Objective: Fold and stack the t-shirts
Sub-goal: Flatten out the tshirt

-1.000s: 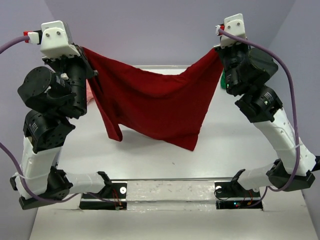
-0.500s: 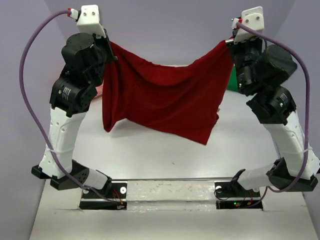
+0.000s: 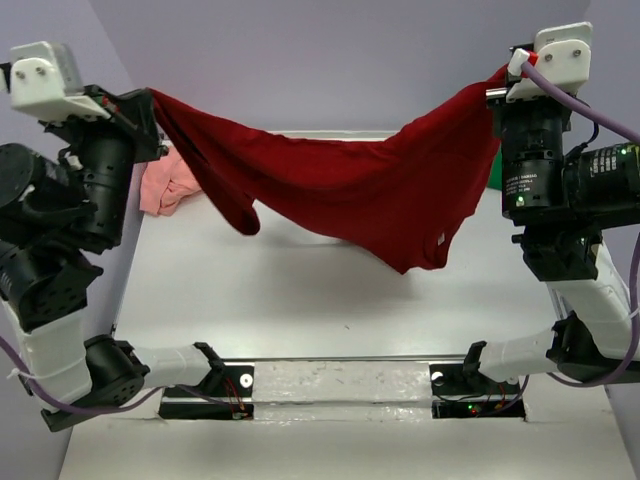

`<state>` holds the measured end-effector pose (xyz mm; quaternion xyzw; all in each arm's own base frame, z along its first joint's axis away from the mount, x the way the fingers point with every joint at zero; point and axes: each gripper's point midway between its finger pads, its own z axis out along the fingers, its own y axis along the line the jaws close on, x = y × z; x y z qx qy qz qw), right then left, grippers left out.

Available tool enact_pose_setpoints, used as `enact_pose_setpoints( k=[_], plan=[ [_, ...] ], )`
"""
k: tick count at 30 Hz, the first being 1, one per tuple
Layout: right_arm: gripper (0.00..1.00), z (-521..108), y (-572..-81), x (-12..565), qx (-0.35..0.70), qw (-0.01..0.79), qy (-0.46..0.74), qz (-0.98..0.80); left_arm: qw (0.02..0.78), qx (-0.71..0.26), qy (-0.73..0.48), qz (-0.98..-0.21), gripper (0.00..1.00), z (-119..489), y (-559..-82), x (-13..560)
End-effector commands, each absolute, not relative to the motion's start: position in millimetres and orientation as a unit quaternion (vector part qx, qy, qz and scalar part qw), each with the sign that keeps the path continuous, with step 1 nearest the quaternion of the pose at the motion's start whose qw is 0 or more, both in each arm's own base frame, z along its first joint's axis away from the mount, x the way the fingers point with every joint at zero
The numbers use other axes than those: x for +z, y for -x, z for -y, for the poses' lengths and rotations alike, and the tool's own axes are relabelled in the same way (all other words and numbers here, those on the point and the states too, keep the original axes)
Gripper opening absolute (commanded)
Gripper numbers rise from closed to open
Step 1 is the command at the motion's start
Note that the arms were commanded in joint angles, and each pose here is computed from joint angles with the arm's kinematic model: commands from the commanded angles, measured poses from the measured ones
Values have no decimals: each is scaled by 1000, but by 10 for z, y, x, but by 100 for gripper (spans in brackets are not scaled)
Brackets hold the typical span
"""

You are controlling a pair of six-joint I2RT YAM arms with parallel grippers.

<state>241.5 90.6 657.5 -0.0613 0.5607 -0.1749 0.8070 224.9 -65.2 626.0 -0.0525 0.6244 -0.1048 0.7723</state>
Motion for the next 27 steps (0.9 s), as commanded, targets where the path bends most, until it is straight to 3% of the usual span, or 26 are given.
enact_pose_setpoints(
  k=[1,10,19,23,27],
  plan=[
    [0,-626,-2232,6703,-191,807,24,-558,772,-84,88,-623,0,399,-2137,6232],
    [0,-530,-2161,6776,-207,810,22,-548,767,-63,96,-631,0,308,-2118,6150],
    [0,-719,-2215,7093,-184,846,13,-501,770,-35,52,-635,0,838,-2605,6202],
    [0,-715,-2191,7216,-156,855,8,-494,796,-69,80,-596,0,785,-2440,6589],
    [0,-742,-2176,7284,-142,864,13,-483,784,-51,83,-613,0,810,-2193,6595]
  ],
)
